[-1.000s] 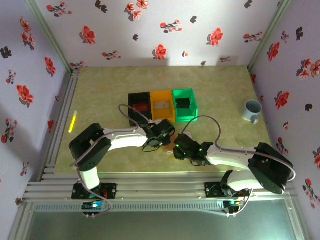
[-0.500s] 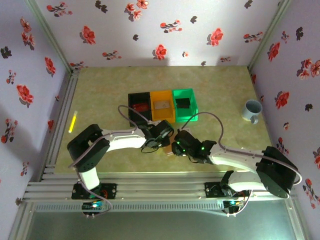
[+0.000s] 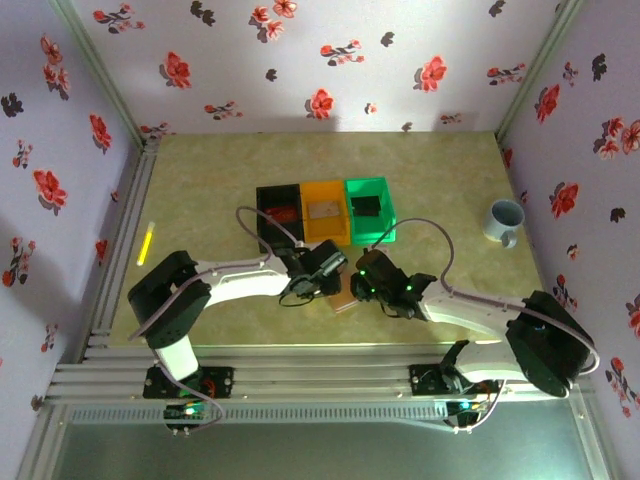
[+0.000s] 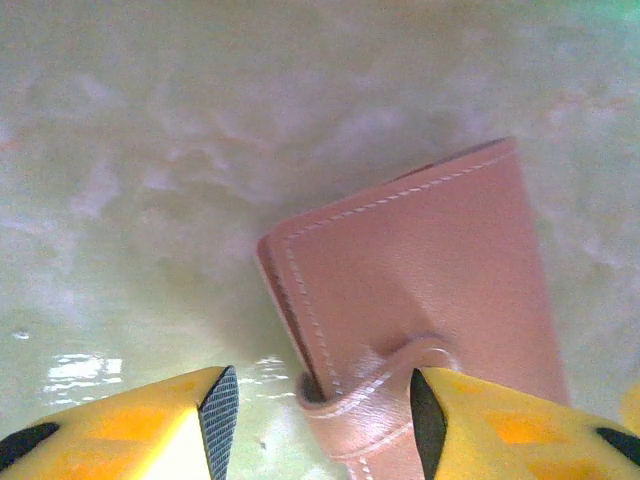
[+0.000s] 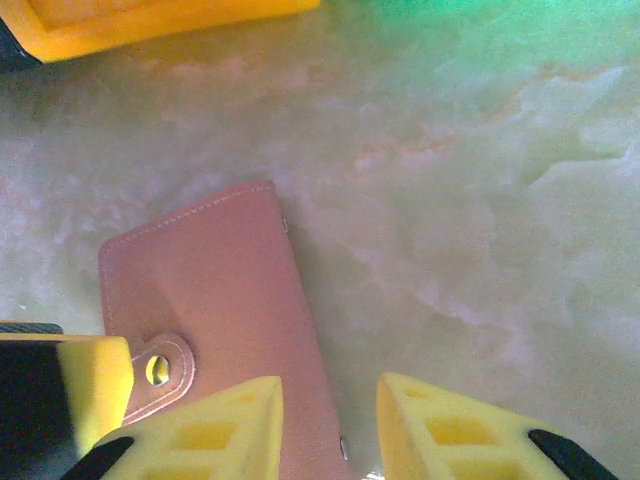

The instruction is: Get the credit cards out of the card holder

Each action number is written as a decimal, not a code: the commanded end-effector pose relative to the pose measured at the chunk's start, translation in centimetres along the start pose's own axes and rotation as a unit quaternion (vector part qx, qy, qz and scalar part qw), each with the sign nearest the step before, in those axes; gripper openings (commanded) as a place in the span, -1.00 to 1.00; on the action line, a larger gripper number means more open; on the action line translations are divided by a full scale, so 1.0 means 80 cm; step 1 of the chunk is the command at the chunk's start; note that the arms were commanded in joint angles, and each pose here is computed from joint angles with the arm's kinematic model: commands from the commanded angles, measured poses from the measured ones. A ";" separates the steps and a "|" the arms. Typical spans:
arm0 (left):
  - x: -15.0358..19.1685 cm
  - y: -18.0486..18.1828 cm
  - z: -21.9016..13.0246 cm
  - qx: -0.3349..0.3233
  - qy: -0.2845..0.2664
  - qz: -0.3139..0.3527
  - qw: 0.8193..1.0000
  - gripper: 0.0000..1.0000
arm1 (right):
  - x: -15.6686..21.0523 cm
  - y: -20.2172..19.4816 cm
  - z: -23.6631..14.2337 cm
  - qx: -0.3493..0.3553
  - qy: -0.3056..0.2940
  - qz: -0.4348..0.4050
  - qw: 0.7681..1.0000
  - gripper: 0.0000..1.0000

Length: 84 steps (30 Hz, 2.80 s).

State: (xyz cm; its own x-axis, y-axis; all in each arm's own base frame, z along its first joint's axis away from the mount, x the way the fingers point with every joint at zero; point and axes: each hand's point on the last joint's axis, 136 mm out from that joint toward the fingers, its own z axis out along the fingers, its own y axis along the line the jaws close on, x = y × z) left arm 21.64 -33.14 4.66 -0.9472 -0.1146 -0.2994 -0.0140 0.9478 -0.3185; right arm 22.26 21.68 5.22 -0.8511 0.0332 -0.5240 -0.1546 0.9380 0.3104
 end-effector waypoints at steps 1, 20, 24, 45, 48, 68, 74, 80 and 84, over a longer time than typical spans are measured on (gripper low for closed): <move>-0.002 -0.020 -0.012 0.010 -0.002 0.014 1.000 0.06 | 0.012 -0.003 0.009 -0.004 0.012 0.007 1.000 -0.40; 0.011 -0.020 0.021 -0.016 0.020 0.020 0.999 -0.06 | 0.033 -0.009 0.027 -0.013 0.026 0.026 0.999 -0.44; 0.018 -0.020 0.030 -0.018 0.030 0.023 0.999 -0.11 | 0.033 -0.007 0.026 -0.016 0.026 0.027 0.999 -0.44; 0.044 -0.019 0.049 -0.034 0.048 0.041 0.997 -0.10 | 0.041 -0.005 0.036 -0.023 0.036 0.034 0.998 -0.45; 0.047 -0.013 0.055 -0.043 0.052 0.043 0.997 -0.17 | 0.040 -0.005 0.033 -0.024 0.034 0.034 0.999 -0.45; 0.079 0.014 0.084 -0.070 0.088 0.065 0.991 -0.61 | 0.039 -0.002 0.028 -0.032 0.032 0.032 0.998 -0.45; 0.086 0.023 0.084 -0.069 0.093 0.069 0.991 -0.91 | 0.039 -0.003 0.026 -0.031 0.032 0.031 0.999 -0.45; 0.086 0.026 0.076 -0.056 0.087 0.067 0.992 -1.00 | 0.039 -0.004 0.025 -0.030 0.032 0.031 0.999 -0.45; 0.083 0.021 0.068 -0.036 0.077 0.064 0.994 -1.00 | 0.039 -0.003 0.024 -0.032 0.032 0.033 0.998 -0.45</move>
State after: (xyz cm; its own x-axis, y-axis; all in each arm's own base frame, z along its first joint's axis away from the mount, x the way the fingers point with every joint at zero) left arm 21.91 -35.18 2.65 -0.9374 -0.0864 -0.3374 0.0187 0.9548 -0.2965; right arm 21.68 22.07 2.35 -0.8710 0.0820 -0.4844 -0.1222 0.9188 0.3753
